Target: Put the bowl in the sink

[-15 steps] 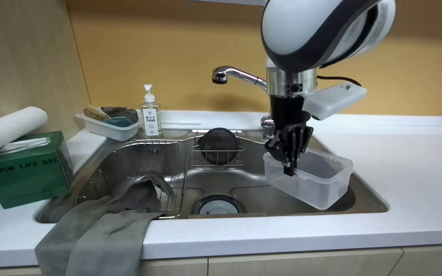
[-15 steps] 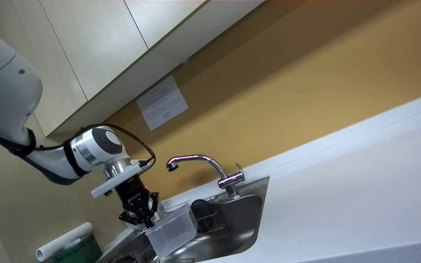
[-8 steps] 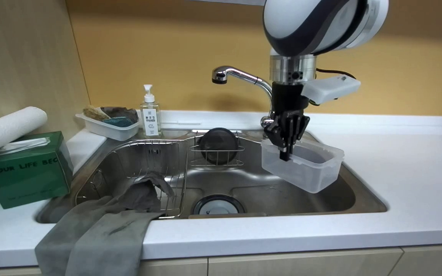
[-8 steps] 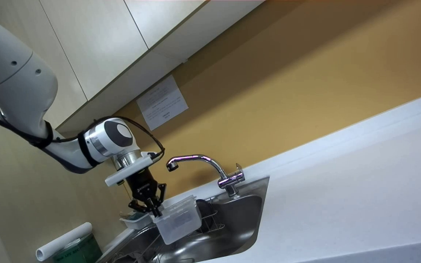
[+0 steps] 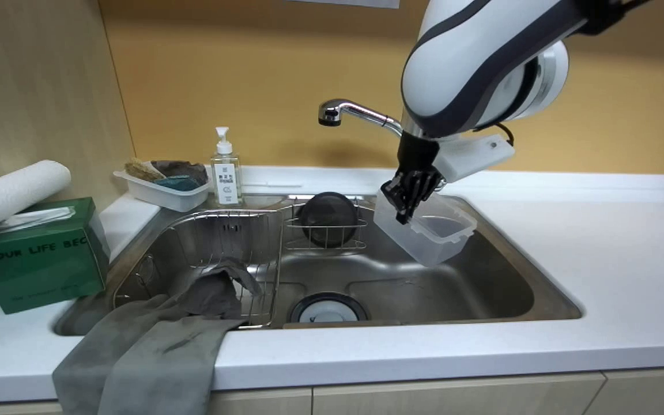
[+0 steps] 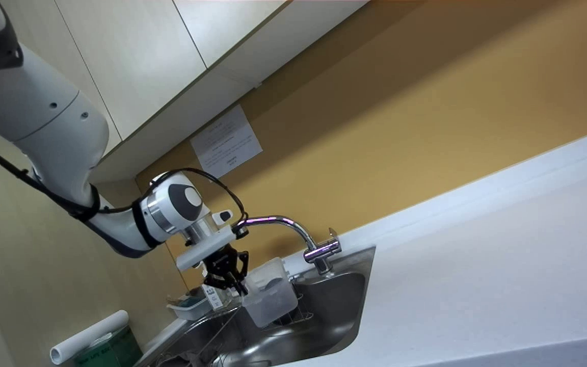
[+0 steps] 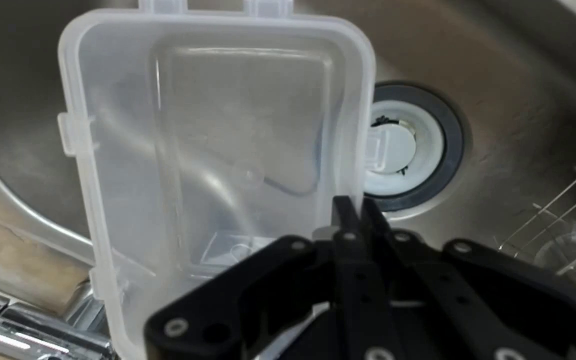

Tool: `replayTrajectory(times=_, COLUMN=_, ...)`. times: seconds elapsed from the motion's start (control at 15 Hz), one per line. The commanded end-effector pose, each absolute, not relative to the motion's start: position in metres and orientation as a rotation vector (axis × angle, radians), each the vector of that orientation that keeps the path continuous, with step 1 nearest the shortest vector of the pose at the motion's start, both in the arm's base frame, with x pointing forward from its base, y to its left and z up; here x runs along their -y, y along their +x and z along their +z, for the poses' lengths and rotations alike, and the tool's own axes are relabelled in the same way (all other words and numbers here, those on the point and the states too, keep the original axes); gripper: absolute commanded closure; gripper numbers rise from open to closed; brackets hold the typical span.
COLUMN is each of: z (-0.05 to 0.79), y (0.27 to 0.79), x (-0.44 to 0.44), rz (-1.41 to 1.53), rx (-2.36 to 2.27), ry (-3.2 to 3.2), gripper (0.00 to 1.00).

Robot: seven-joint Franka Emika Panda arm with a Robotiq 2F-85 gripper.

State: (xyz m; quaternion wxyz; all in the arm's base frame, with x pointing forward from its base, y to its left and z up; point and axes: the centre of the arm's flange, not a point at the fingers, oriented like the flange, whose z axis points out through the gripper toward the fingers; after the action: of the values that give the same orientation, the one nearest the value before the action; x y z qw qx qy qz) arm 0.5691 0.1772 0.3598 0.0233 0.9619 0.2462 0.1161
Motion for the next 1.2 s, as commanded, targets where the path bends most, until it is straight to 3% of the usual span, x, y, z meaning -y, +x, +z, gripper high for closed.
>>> replayTrajectory(times=0.0, z=0.353, y=0.589, x=-0.186, rz=0.555, rx=-0.722, ry=2.988, gripper=0.99)
replayTrajectory(times=0.47, z=0.338, y=0.612, x=-0.186, rz=0.676, rx=-0.713, ry=2.98, gripper=0.99)
replayTrajectory(times=1.13, z=0.284, y=0.632, x=-0.165, rz=0.408, rx=-0.658, ry=3.025, gripper=0.99)
